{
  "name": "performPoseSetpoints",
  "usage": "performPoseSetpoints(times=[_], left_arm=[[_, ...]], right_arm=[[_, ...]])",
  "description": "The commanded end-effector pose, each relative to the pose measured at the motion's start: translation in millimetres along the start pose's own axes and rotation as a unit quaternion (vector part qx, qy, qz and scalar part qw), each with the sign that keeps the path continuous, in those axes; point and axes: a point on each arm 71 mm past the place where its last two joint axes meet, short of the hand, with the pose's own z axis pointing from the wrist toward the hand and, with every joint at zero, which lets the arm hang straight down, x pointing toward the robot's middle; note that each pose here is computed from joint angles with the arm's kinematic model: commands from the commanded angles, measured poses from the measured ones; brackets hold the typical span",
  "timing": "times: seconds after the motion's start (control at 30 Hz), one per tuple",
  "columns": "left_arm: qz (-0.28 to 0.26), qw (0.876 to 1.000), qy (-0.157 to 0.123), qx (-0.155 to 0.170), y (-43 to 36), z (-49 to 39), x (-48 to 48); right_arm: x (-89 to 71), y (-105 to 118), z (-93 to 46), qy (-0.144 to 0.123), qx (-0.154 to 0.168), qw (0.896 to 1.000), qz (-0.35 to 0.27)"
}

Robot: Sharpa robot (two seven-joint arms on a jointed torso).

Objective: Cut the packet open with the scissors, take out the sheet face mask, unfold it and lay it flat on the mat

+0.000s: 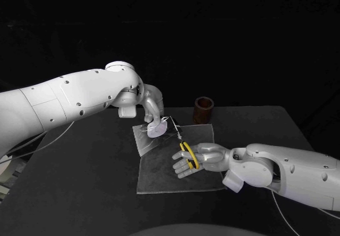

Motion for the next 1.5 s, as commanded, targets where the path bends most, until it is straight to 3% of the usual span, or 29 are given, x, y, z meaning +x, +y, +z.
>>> performPoseSetpoints(times=[0.03,0.37,1.5], left_arm=[[-0.001,1.0,0.008,0.01,-2.8,0.3,2.2],[0.001,1.0,0.01,0.014,-5.8,0.4,3.9],[0.01,1.0,0.012,0.022,-12.6,0.9,7.3]], right_arm=[[-0.9,2.6,-1.2,-0.001,-0.007,1.0,0.004],[-1.4,2.1,-0.8,-0.002,-0.003,1.0,0.004],[-18.9,-1.1,-3.9,-0.085,0.013,0.996,-0.008]])
